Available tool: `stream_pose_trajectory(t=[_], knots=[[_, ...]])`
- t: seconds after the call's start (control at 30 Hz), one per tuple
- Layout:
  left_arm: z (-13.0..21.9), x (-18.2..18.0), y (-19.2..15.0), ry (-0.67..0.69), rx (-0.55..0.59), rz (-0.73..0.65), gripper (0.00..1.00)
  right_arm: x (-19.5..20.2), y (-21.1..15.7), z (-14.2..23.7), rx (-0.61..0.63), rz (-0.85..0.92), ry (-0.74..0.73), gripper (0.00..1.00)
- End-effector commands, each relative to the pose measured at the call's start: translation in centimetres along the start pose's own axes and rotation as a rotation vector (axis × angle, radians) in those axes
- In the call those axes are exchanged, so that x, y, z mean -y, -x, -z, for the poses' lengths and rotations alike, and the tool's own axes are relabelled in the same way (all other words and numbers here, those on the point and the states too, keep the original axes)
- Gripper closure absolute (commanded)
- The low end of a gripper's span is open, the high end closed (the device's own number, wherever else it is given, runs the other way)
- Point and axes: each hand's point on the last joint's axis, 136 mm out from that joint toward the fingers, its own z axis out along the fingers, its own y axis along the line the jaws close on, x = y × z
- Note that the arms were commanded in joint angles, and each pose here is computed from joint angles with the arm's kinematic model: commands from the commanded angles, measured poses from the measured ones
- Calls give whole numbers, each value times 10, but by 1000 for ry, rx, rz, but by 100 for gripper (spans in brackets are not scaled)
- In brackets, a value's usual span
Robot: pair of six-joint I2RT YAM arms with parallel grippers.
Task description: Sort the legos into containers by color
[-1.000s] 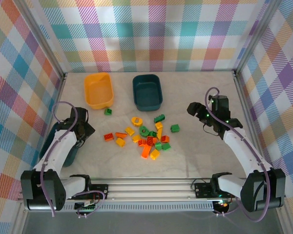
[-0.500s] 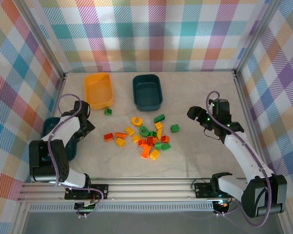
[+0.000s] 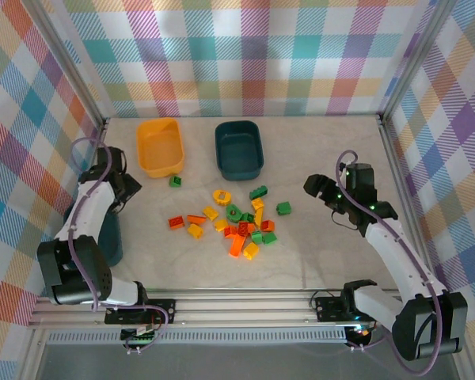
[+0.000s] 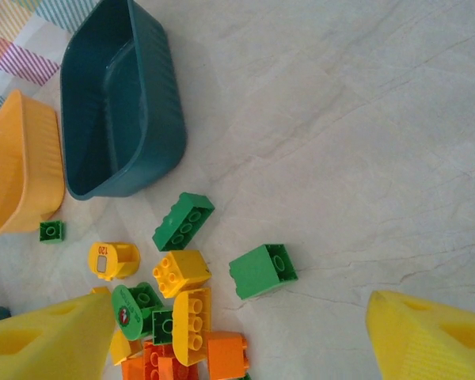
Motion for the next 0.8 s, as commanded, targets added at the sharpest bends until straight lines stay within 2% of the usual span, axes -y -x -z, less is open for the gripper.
stream_pose_trajectory(t=[0.0,0.2,0.3,0.37,0.6,0.77], knots=[[-23,-27,-21,46,-137,89,19,0,-7,1,-12,6,15,17],[-50,-19,-35,21,-223,80,22,2,-12,1,-23,7,12,16],[-61,-23,-32,70,-231,58,28,3,-13,1,-23,3,15,16],[-67,-24,-28,107,-238,40,35,5,-15,0,-26,2,12,16],[-84,-10,-7,144,-265,-26,73,5,-16,1,-25,11,11,17],[-86,-5,14,172,-225,-75,99,10,-18,3,-22,20,-7,17]])
